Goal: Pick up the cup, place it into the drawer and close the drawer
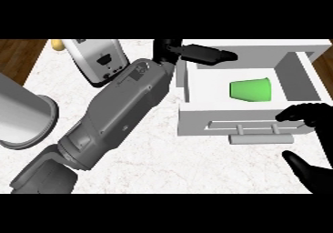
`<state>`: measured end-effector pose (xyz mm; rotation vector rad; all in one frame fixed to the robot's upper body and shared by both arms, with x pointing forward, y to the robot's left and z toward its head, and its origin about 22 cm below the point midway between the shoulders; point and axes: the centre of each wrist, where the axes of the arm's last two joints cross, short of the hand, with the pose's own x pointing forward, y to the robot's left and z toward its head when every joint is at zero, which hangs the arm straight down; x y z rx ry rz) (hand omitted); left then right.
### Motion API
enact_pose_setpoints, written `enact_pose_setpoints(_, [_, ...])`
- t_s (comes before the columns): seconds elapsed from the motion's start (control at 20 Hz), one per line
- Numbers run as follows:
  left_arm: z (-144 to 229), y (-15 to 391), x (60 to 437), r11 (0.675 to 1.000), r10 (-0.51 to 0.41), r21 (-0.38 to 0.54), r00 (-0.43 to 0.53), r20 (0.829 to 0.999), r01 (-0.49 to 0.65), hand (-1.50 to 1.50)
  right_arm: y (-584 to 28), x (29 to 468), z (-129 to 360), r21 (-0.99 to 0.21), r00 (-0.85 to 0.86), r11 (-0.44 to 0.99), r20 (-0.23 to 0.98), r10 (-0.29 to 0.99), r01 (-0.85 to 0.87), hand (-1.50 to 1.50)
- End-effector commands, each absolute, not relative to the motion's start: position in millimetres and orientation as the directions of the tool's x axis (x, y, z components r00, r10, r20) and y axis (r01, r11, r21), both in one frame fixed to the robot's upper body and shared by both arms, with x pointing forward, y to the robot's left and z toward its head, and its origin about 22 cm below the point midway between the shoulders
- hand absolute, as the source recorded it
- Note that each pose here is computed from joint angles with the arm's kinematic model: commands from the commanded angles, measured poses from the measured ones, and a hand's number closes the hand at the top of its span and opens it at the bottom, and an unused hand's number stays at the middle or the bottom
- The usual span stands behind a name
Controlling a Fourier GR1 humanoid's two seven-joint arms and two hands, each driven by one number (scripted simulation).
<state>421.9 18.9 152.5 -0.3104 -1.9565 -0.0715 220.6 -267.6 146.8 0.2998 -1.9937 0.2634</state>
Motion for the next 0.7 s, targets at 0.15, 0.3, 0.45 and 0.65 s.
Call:
enact_pose_setpoints(0.15, [151,72,418,0.964,0.25,-0.196,-0.359,0.899,0.178,-1.5,-284,211,145,-0.272,-0.409,0.903,0.904,0.122,-0.333,1.5])
enact_pose_setpoints(0.3, [146,108,412,0.969,0.238,-0.199,-0.339,0.91,0.146,-1.5,-274,199,154,-0.326,-0.424,0.89,0.889,0.174,-0.319,1.5])
enact_pose_setpoints(0.45, [129,124,385,0.965,0.251,-0.21,-0.313,0.916,0.158,-1.5,-271,199,142,-0.369,-0.388,0.872,0.891,0.235,-0.32,1.5])
enact_pose_setpoints(0.65, [119,180,370,0.971,0.237,-0.209,-0.318,0.918,0.119,-1.5,-258,220,129,-0.409,-0.357,0.863,0.885,0.298,-0.295,1.5])
